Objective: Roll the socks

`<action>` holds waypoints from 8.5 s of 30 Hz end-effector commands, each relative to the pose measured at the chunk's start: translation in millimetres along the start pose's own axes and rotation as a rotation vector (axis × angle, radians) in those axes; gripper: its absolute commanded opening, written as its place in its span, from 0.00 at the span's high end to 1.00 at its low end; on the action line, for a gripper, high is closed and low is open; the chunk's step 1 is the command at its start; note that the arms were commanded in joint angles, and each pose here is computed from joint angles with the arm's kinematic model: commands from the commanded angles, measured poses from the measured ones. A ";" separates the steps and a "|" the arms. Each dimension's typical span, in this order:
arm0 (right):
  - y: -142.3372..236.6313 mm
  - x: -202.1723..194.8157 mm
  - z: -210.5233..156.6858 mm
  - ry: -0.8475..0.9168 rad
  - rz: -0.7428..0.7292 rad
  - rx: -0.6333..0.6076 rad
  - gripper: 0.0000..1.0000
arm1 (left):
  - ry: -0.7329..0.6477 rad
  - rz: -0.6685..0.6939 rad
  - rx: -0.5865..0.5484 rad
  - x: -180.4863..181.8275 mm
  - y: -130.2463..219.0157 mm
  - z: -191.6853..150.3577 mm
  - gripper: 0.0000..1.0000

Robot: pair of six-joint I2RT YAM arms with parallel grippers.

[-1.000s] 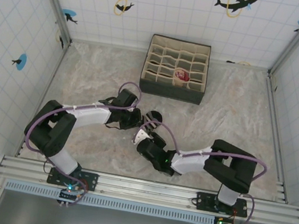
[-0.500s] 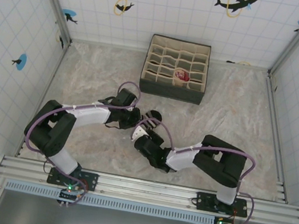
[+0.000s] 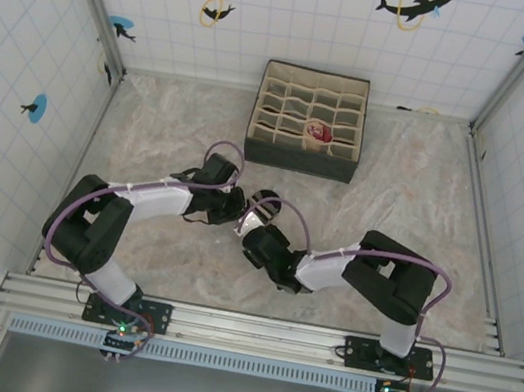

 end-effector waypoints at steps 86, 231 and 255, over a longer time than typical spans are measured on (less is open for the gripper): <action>61.5 -45.1 20.8 -0.090 -0.004 -0.093 0.26 | -0.101 -0.066 0.209 -2.7 -28.9 -34.1 1.00; -12.7 -72.9 -35.3 -0.843 0.524 0.345 0.42 | -0.101 -0.038 0.197 -29.3 -52.9 -18.0 0.98; 17.0 -90.5 -26.3 -0.856 0.494 0.211 1.00 | -0.139 -0.194 0.070 -74.4 13.6 35.0 0.40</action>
Point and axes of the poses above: each hand's point on the last joint's axis, 136 mm out from that joint toward the fingers, its own y axis back along the fingers, its own x axis along the line the jaws close on, z = x × y, the point moved 3 cm from there along y, back along the fingers, and after that the axes turned 9 degrees about y, right-handed, at the moved point
